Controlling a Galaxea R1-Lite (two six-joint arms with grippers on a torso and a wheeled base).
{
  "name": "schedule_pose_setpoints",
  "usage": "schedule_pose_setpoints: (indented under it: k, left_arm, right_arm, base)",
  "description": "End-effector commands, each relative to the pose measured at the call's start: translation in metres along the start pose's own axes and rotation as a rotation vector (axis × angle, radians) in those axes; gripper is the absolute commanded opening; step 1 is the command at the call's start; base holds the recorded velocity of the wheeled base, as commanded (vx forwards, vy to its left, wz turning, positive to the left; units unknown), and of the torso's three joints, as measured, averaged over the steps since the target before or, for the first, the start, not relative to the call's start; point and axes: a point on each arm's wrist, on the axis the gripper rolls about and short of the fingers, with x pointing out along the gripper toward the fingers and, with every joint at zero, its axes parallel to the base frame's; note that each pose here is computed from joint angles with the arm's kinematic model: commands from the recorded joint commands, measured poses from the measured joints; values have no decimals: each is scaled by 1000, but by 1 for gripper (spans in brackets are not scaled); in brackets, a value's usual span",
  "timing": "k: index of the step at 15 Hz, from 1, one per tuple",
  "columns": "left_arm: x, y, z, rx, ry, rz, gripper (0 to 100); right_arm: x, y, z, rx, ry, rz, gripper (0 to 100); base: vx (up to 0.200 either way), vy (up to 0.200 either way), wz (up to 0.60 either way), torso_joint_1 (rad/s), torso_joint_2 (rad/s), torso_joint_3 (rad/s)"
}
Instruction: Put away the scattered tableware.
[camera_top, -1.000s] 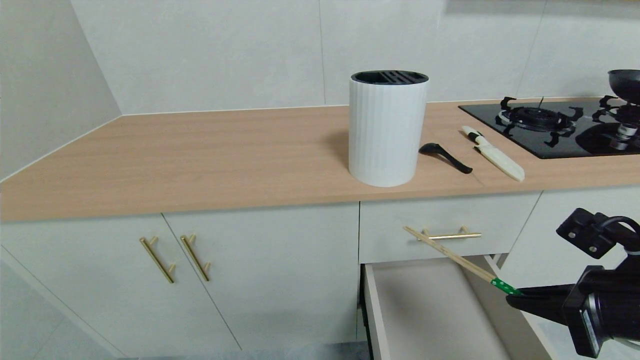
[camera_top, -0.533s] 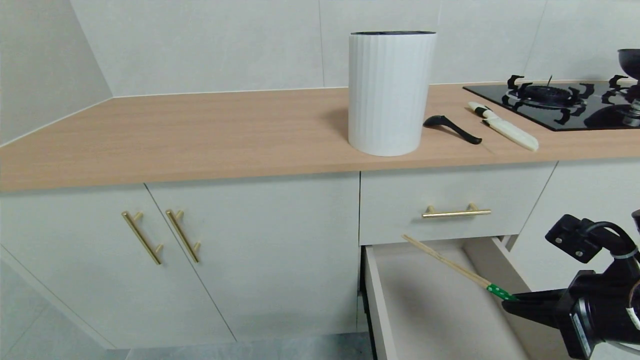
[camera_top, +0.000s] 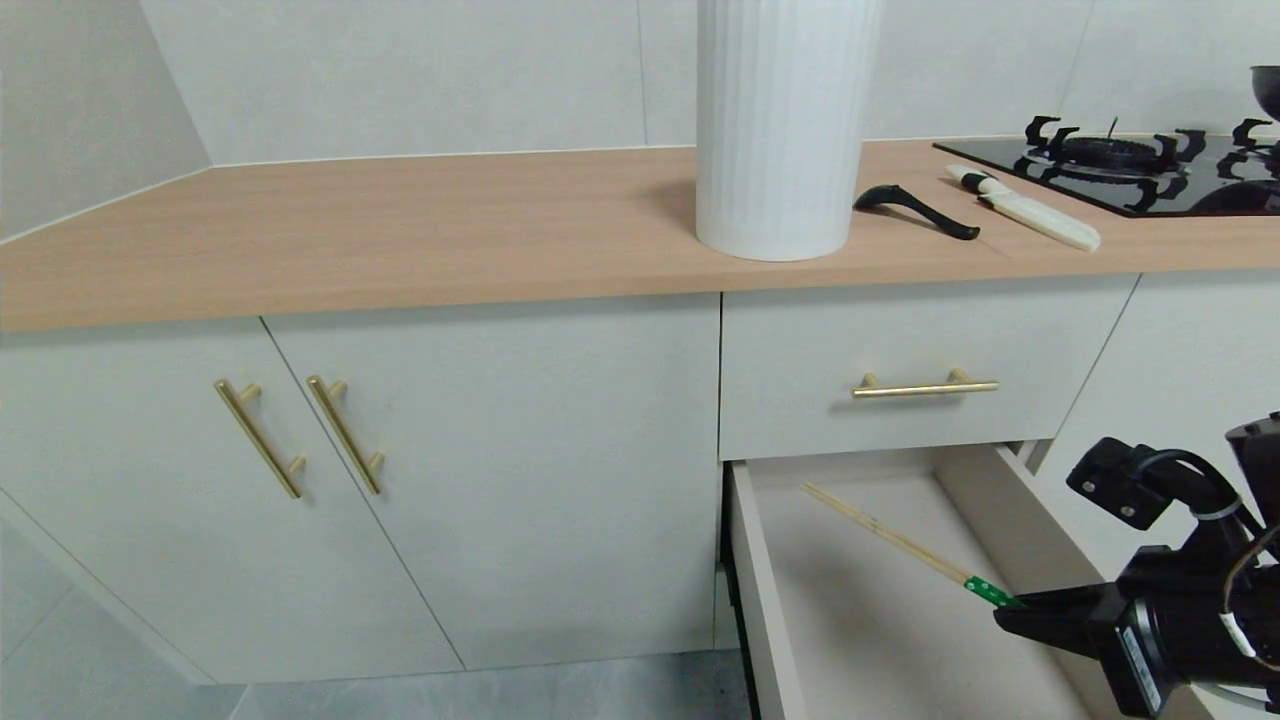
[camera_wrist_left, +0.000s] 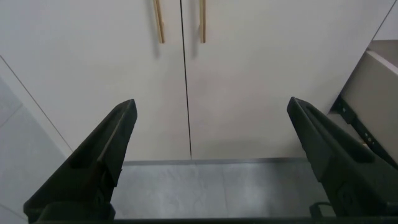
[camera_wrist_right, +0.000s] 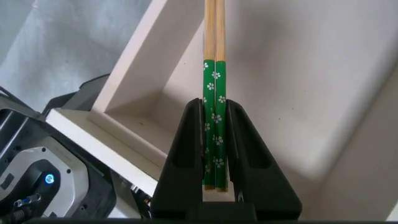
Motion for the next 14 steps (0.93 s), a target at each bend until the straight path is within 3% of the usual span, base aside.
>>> schedule_pose_setpoints:
  k: [1,6,9,12,14]
  left_arm:
    - [0,0,0,-2,0,1,100]
    - [0,0,0,0,0,1,100]
    - [0,0,0,0,0,1,100]
    - [0,0,0,0,0,1,100]
    - [0,0,0,0,0,1,100]
  right_arm:
    - [4,-1,-1,3,17,2,0]
    - [25,-6,-3,28,96,4,0]
    - [44,-11,3,75,98,0,0]
    - [76,-13,21,323,124,1,0]
    - [95,-16,21,370,145,-5,0]
  base:
    - [0,0,0,0,0,0]
    - [0,0,0,0,0,0]
    - [0,0,0,0,0,0]
    - [0,0,0,0,0,0]
    - [0,0,0,0,0,0]
